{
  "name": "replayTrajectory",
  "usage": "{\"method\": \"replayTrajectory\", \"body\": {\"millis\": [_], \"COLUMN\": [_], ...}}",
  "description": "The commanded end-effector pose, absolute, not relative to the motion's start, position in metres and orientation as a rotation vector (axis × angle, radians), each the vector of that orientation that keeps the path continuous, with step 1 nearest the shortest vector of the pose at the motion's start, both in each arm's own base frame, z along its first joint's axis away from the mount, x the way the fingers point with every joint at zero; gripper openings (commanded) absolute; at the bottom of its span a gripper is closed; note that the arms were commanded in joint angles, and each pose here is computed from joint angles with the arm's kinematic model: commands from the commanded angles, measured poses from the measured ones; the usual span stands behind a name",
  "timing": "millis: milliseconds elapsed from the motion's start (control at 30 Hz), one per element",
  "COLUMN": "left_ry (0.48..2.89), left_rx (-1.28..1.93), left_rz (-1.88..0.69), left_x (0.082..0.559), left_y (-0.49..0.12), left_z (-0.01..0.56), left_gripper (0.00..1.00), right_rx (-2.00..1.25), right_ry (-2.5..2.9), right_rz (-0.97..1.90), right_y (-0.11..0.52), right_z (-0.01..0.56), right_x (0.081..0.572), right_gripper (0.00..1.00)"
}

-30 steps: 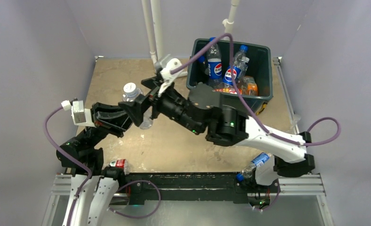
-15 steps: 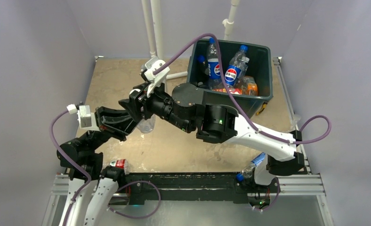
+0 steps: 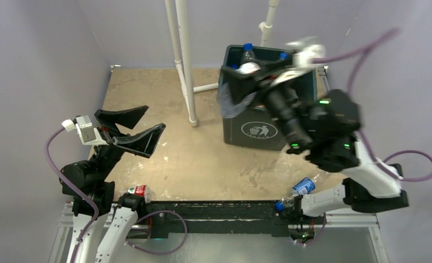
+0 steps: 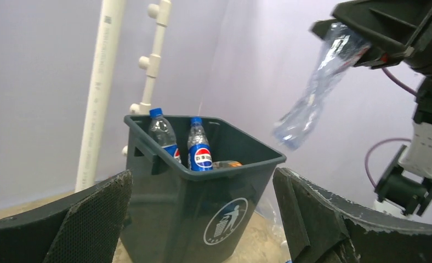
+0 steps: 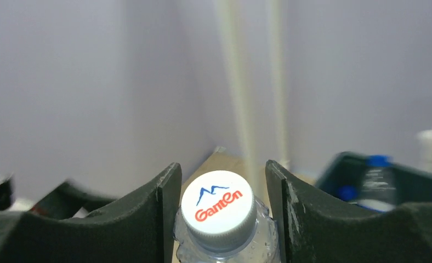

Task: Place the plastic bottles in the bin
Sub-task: Place the plastic bottle in the trash bin.

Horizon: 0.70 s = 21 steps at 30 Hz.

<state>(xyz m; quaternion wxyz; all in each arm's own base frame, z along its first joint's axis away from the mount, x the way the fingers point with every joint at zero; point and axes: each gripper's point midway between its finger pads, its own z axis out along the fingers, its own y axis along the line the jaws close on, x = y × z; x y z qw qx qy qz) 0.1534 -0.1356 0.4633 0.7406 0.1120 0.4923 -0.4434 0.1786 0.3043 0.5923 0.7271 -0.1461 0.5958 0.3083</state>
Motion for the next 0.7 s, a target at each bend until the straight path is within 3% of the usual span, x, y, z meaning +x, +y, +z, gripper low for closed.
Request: {"method": "replayTrajectory", "body": {"millis": [0,100,300,567,600,667], "left_ry": [1.106,1.168,1.383,1.562,1.559,1.557], "left_rx": [0.128,-0.009,-0.096,-0.032,-0.032,-0.041], "left_rz": [-0.928,-0.861,-0.833,-0.821,-0.803,-0.776], "left_x": [0.174,0.194,0.230,0.243,0.242,0.241], "left_y": [-0.123,-0.107,-0.109,-0.121,-0.119,-0.114], "left_z": [0.454,0.437,0.399,0.374,0.373,0.369], "left_gripper": [0.99,0.99,0.99,0.99,0.99,0.99], "right_rx": [-0.002,0.115,0.142,0.167,0.166,0.169], "right_ry": [1.297,1.263,1.340,1.613,1.644,1.689], "right_rz": [0.295,0.135,0.026,0.264,0.274,0.283], "right_y": [0.185,0.140,0.128,0.136,0.139,0.141], "right_z": [0.608,0.610,0.582,0.480,0.469,0.454], "right_x": [0.207,0.228,0.320,0.408,0.411,0.414], "right_gripper": [0.00,0.00,0.00,0.00,0.07,0.41]}}
